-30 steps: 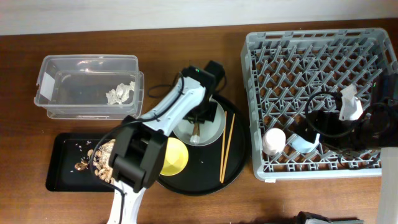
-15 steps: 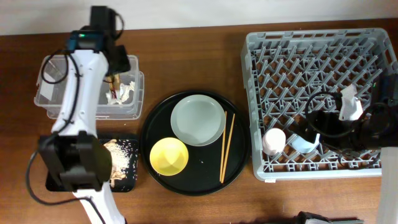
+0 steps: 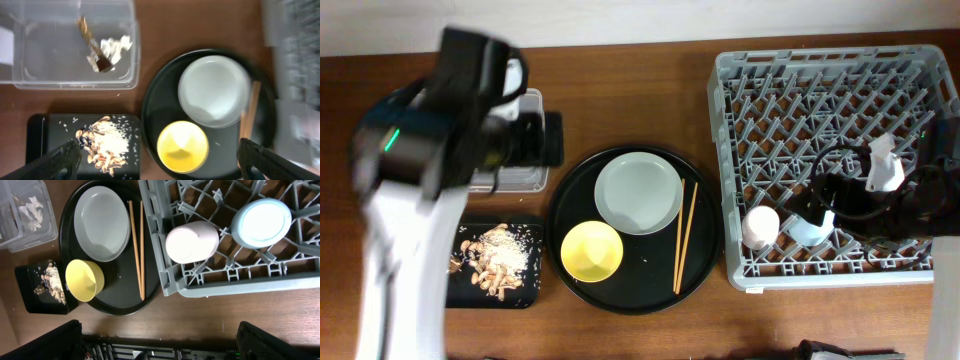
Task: Sort waste into correct bins and load items into the dishwasher rack
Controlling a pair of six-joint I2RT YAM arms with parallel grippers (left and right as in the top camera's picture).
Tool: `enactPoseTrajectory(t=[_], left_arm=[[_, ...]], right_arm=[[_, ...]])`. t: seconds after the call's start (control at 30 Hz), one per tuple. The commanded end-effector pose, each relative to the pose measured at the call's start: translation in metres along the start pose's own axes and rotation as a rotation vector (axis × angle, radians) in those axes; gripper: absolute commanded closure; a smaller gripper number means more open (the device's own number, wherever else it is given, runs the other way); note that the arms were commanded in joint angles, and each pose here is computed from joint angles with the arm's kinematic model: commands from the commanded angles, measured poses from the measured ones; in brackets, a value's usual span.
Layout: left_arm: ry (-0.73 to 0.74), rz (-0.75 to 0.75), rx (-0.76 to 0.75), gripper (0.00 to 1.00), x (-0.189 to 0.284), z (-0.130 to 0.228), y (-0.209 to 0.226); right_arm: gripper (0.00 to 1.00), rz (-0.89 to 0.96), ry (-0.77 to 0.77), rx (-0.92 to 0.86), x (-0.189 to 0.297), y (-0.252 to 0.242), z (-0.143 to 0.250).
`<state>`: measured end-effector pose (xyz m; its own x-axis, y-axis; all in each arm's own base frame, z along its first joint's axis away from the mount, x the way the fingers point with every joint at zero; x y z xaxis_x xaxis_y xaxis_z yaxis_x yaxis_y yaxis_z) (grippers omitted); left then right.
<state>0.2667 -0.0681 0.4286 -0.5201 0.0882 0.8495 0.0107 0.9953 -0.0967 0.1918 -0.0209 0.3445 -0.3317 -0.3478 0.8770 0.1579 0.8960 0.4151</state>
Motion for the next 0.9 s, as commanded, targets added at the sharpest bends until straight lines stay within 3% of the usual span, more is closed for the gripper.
enactPoseTrajectory(t=[0.0, 0.13, 0.3, 0.5, 0.87], left_arm=[[-0.035, 0.082, -0.076, 0.01, 0.030, 0.020, -0.015], [-0.079, 0.119, -0.108, 0.01, 0.051, 0.032, -0.019], [-0.068, 0.010, -0.107, 0.01, 0.054, 0.040, -0.007], [-0.387, 0.154, -0.383, 0.01, 0.072, 0.030, -0.016], [-0.622, 0.135, -0.308, 0.01, -0.001, 0.130, 0.036]], right_arm=[[0.01, 0.008, -0.014, 0.019, 0.003, 0.002, 0.000], [0.01, 0.008, -0.014, 0.019, 0.003, 0.002, 0.000], [0.01, 0.008, -0.014, 0.019, 0.003, 0.002, 0.000], [0.01, 0.008, -0.014, 0.019, 0.003, 0.002, 0.000], [0.01, 0.008, -0.014, 0.019, 0.003, 0.002, 0.000]])
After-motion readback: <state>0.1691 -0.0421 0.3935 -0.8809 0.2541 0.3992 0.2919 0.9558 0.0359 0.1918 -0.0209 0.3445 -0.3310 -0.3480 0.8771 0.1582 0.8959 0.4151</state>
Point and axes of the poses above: each gripper's point midway between its finger pads, its own x axis back along the fingers, its own y axis along the line the jaws close on, z = x × y, the point moved 9 cm from there along x, back along the fingers, and after that the axes turned 4 degrees about x, right-handed, at the moved point
